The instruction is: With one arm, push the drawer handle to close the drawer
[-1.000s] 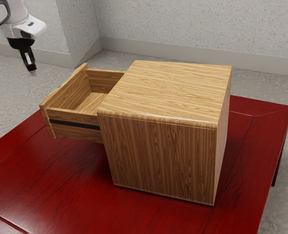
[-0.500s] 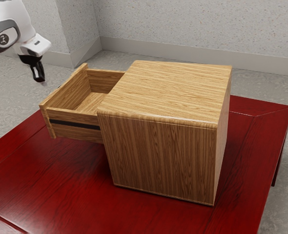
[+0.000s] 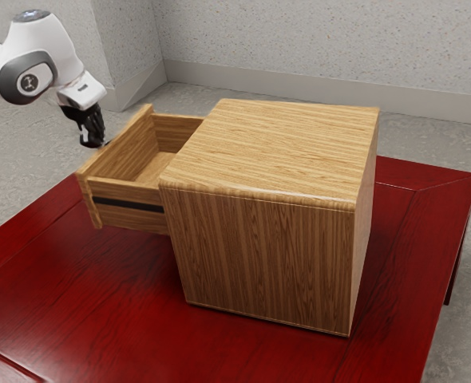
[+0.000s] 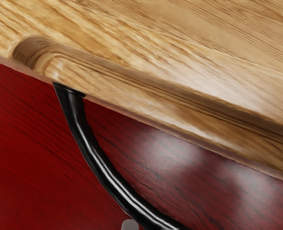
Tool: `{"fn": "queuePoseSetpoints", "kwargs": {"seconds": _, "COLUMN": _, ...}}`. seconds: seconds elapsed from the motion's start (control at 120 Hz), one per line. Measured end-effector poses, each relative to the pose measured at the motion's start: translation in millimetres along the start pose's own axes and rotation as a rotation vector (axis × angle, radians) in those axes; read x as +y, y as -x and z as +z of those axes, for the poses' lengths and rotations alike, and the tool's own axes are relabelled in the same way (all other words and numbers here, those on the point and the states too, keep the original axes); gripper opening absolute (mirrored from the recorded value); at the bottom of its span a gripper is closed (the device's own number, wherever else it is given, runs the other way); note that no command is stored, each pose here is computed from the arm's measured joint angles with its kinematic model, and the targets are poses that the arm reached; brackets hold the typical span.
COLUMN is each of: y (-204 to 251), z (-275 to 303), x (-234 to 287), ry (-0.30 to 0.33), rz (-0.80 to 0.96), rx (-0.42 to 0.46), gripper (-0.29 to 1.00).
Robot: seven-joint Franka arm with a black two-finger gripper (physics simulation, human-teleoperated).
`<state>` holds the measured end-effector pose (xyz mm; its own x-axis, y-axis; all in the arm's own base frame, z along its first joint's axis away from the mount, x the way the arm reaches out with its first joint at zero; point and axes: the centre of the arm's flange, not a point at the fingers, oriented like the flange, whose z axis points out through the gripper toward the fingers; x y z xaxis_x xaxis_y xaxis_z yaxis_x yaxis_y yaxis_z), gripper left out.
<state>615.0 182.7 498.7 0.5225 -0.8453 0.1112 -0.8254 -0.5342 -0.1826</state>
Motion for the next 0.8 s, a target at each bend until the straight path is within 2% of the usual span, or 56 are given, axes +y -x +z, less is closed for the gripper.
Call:
{"fn": "queuePoseSetpoints", "kwargs": {"seconds": 0.367, "y": -36.6, "z": 10.8, "x": 26.4, "ry": 0.025, "rz": 0.115, "rx": 0.015, "gripper": -0.08}}
{"fn": "queuePoseSetpoints", "kwargs": {"seconds": 0.8, "y": -85.6, "z": 5.0, "x": 48.7, "ry": -0.044, "rz": 0.224, "rx": 0.110, "gripper": -0.08}}
